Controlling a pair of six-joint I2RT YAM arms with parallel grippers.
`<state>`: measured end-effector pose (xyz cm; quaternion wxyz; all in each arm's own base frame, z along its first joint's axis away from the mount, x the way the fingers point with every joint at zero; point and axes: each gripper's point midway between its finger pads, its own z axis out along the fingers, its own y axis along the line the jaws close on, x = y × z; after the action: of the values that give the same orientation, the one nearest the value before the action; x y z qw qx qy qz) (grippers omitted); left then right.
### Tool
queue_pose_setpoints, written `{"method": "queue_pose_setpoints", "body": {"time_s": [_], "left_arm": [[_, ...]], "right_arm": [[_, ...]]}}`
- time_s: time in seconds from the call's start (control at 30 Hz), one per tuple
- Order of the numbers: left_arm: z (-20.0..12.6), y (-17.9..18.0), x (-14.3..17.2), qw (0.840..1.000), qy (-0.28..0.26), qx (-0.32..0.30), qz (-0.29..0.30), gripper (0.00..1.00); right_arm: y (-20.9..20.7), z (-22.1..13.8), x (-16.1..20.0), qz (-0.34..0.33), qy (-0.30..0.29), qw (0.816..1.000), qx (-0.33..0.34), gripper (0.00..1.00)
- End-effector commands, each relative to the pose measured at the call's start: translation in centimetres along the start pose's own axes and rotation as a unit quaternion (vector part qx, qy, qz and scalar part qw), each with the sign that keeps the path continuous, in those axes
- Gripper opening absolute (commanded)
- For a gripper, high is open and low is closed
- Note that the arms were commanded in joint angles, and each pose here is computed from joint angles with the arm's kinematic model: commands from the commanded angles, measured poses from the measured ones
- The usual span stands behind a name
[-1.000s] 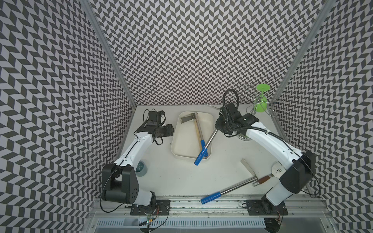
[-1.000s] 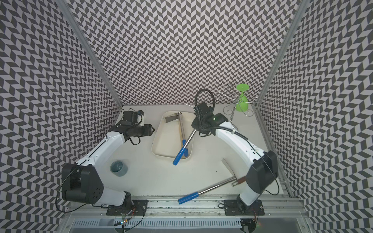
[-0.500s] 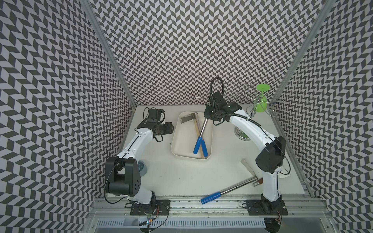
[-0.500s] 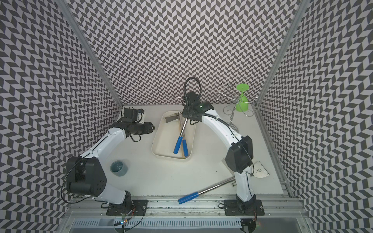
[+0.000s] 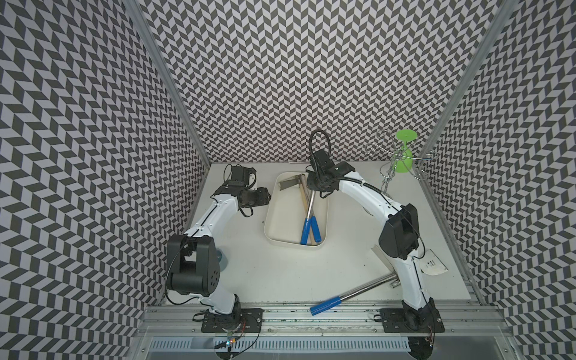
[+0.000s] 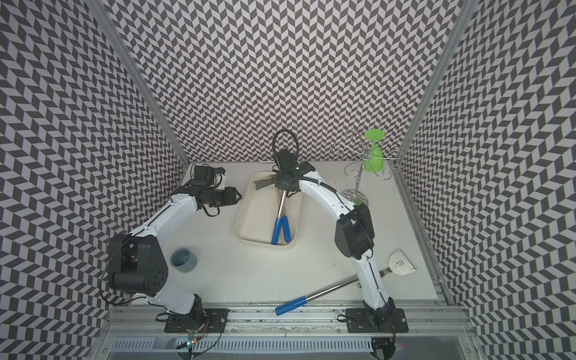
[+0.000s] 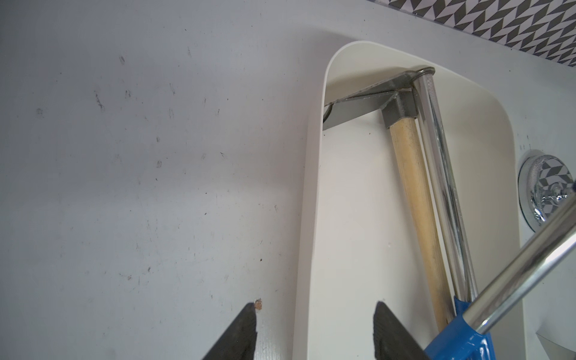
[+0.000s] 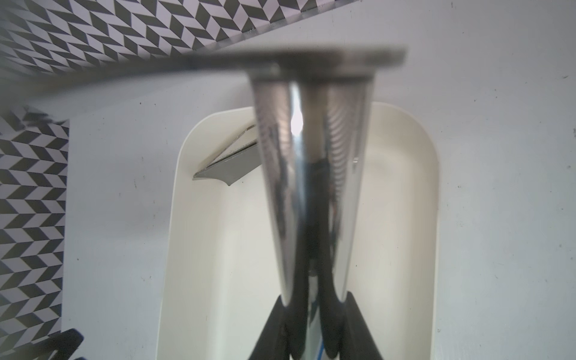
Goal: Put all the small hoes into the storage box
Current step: Place the hoe in the storage box.
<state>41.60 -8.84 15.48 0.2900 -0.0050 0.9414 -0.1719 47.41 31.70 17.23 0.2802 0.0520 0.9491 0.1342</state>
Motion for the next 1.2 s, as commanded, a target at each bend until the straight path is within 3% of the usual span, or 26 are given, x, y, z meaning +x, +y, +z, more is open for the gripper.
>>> {"method": "queue_pose_setpoints", "body": {"time_s": [0.0, 0.67, 0.93, 1.17], "left_arm": [[0.0, -0.2, -0.9, 1.0, -0.009, 0.009, 0.006, 0.61], [0.2, 0.0, -1.2, 1.0, -0.011, 0.017, 0.001, 0.6], [0.5, 0.3, -1.1, 1.0, -0.008, 0.019, -0.003, 0.61], [0.5, 0.2, -1.1, 1.0, -0.008, 0.023, -0.004, 0.6]], "right_arm": [[1.4, -0.1, -2.3, -0.002, -0.046, 0.999, -0.013, 0.02], [2.6, 6.4, 0.1, 0.019, -0.029, 0.999, -0.003, 0.1], [3.4, 6.9, 1.5, 0.003, -0.018, 1.0, -0.004, 0.1], [3.8, 4.5, 0.8, -0.027, -0.026, 0.999, -0.007, 0.0]]}}
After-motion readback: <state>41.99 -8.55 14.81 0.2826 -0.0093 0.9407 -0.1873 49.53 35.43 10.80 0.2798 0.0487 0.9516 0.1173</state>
